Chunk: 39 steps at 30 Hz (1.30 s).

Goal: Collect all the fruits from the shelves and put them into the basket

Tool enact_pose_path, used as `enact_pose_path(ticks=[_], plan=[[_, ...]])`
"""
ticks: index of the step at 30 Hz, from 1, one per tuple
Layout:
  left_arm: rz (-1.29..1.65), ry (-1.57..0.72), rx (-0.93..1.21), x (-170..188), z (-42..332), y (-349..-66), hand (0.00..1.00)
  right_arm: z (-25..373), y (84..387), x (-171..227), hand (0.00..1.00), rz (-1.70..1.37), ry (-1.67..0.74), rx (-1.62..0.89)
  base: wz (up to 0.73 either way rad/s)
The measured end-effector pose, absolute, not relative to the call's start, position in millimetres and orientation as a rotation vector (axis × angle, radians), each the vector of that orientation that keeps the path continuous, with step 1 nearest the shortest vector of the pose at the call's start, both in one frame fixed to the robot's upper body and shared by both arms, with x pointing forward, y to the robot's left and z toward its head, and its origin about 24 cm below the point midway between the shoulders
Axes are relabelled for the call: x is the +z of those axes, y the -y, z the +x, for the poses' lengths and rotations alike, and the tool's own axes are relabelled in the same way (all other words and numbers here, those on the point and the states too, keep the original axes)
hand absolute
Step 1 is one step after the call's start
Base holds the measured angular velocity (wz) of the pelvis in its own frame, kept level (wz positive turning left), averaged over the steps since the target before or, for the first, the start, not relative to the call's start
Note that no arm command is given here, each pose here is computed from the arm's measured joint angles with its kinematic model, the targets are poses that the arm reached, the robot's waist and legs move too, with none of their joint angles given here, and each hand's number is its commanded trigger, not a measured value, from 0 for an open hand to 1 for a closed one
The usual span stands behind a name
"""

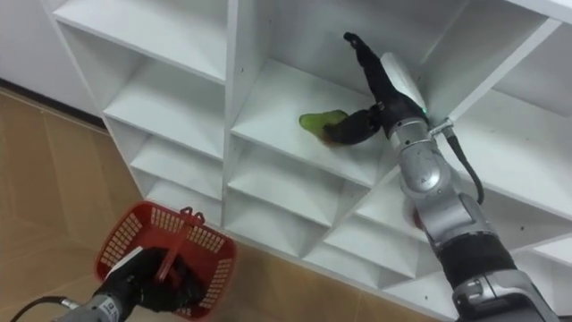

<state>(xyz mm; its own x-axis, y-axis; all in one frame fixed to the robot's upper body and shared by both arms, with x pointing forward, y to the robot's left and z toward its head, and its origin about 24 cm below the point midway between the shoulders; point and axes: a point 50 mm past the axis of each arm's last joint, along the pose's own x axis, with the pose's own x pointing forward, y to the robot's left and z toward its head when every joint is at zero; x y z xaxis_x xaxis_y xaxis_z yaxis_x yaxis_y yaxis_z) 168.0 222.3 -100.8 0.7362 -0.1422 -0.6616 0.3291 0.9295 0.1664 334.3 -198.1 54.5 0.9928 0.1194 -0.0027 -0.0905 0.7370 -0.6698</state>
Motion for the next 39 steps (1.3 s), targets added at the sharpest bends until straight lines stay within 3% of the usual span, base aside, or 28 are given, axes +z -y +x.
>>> enact_pose_path(ticks=[15,39], plan=[[0.286,-0.727,-0.289,-103,166,-221,1.0,331,202,32,0.0,-0.739,-0.074,0.146,0.02],[0.297,-0.747,-0.29,-104,164,-222,1.0,334,212,29,0.0,-0.708,-0.135,0.104,0.01]])
